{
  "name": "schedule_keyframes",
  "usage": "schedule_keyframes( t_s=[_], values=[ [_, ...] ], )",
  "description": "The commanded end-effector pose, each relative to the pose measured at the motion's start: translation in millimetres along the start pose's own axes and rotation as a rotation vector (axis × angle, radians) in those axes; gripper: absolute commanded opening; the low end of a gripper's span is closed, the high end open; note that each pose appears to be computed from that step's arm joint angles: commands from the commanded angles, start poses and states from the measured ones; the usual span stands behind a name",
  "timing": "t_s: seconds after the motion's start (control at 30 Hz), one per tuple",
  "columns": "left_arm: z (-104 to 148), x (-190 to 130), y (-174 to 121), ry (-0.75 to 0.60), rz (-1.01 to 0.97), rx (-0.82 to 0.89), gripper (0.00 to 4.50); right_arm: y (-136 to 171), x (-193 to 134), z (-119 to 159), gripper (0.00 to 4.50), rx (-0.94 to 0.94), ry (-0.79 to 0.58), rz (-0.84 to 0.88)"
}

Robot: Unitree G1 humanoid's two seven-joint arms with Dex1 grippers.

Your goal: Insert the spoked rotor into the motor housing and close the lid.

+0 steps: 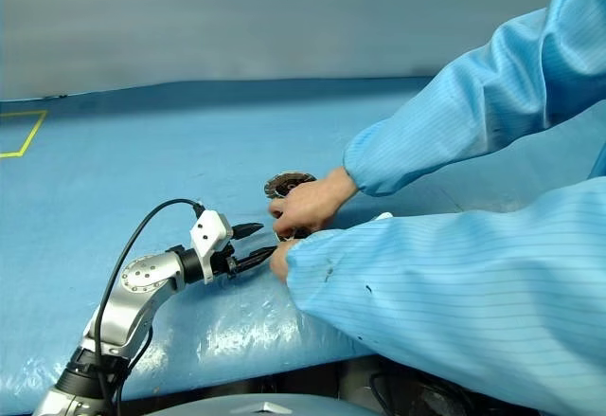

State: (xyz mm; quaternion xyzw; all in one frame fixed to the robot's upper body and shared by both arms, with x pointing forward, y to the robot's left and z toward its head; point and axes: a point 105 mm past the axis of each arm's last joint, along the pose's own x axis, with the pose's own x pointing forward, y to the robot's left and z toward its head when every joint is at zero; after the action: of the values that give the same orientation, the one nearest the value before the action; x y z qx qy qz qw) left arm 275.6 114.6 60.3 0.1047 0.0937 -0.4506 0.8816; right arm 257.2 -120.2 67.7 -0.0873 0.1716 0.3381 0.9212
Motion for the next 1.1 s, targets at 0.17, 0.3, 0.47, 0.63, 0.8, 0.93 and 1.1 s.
schedule_keyframes(
  t_s=[0.17, 0.3, 0.47, 0.63, 0.8, 0.93, 1.1],
  values=[
    [5.6, 0.9, -0.6, -0.025, 0.002, 0.022, 2.93, 2.0, -0.1, 10.1, 0.65, -0.024, -0.043, 0.002],
    [6.4, 0.4, 0.9, -0.025, 0.009, 0.026, 2.93, 2.1, 0.0, 10.8, 0.65, -0.024, -0.046, 0.002],
    [6.5, 0.0, 1.6, -0.024, 0.011, 0.028, 2.93, 2.0, 0.5, 11.0, 0.65, -0.022, -0.048, 0.003],
    [6.4, 0.4, 1.8, -0.023, 0.014, 0.032, 2.93, 2.2, 1.0, 10.4, 0.65, -0.022, -0.047, 0.003],
    [5.5, 1.5, 2.1, -0.018, 0.020, 0.037, 2.93, 2.6, 0.9, 10.0, 0.65, -0.020, -0.046, 0.002],
    [6.5, 2.9, 1.1, -0.021, 0.016, 0.038, 2.93, 1.6, 0.6, 9.8, 0.65, -0.022, -0.045, -0.002],
    [6.9, 3.5, 1.0, -0.021, 0.015, 0.043, 2.93, 1.6, 1.3, 8.8, 0.65, -0.025, -0.042, -0.005]
  ],
)
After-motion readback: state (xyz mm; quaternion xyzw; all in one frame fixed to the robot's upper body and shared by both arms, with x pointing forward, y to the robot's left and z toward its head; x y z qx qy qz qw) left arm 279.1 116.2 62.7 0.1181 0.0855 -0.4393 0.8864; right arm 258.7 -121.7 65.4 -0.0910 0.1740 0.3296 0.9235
